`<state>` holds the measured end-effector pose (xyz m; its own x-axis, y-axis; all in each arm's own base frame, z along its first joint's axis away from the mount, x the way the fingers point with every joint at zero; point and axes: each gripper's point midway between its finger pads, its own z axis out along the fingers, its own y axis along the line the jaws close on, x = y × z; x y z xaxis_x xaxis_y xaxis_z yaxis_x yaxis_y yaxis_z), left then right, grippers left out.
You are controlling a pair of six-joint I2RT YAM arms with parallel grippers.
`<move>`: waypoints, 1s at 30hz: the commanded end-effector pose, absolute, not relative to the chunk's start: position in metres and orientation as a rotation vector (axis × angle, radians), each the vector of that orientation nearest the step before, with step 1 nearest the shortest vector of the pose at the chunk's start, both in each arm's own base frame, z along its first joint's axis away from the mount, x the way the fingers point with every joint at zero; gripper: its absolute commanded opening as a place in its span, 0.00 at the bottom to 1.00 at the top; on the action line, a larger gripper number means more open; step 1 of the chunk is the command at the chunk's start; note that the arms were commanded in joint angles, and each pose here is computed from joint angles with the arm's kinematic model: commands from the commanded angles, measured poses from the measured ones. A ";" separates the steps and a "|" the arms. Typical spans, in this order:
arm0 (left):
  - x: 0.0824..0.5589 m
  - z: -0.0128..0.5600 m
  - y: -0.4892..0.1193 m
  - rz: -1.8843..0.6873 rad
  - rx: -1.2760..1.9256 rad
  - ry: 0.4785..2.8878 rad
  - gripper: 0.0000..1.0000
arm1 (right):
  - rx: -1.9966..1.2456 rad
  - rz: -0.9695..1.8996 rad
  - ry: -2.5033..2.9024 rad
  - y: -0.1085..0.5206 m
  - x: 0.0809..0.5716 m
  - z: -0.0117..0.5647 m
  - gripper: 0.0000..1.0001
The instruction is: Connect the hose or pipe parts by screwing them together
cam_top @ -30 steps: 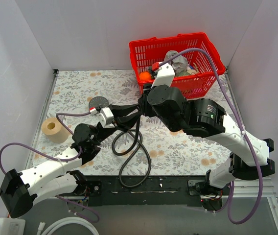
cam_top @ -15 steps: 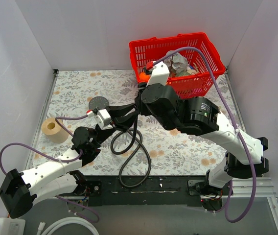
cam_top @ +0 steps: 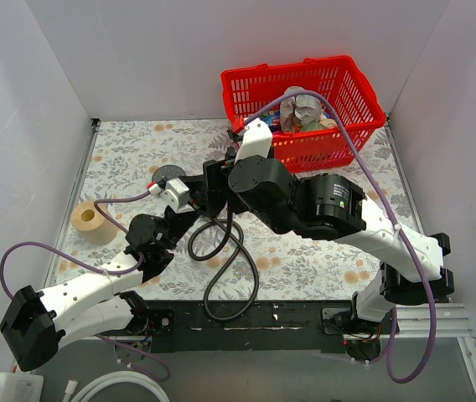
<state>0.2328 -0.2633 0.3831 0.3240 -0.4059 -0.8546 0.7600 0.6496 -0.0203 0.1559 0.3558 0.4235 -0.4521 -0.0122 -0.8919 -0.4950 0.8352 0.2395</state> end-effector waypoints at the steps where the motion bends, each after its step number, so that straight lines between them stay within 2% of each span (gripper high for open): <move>1: 0.226 0.423 -0.251 -0.809 0.361 0.871 0.00 | -0.358 0.652 1.936 0.349 0.151 0.446 0.93; 12: 0.221 0.429 -0.246 -0.856 0.329 0.865 0.00 | -0.430 0.718 1.762 0.318 0.147 0.499 0.96; 15: 0.218 0.431 -0.244 -0.867 0.322 0.860 0.00 | -0.441 0.676 1.715 0.307 0.152 0.508 0.40; 16: 0.218 0.431 -0.244 -0.869 0.323 0.860 0.00 | -0.434 0.663 1.706 0.302 0.153 0.510 0.02; 21: 0.215 0.435 -0.242 -0.870 0.325 0.851 0.00 | -0.433 0.534 1.713 0.282 0.163 0.501 0.01; 24: 0.209 0.438 -0.248 -0.897 0.364 0.840 0.00 | -0.503 0.485 1.762 0.286 0.165 0.474 0.01; 30: 0.199 0.437 -0.260 -0.953 0.442 0.851 0.00 | -0.703 0.624 1.842 0.312 0.158 0.441 0.01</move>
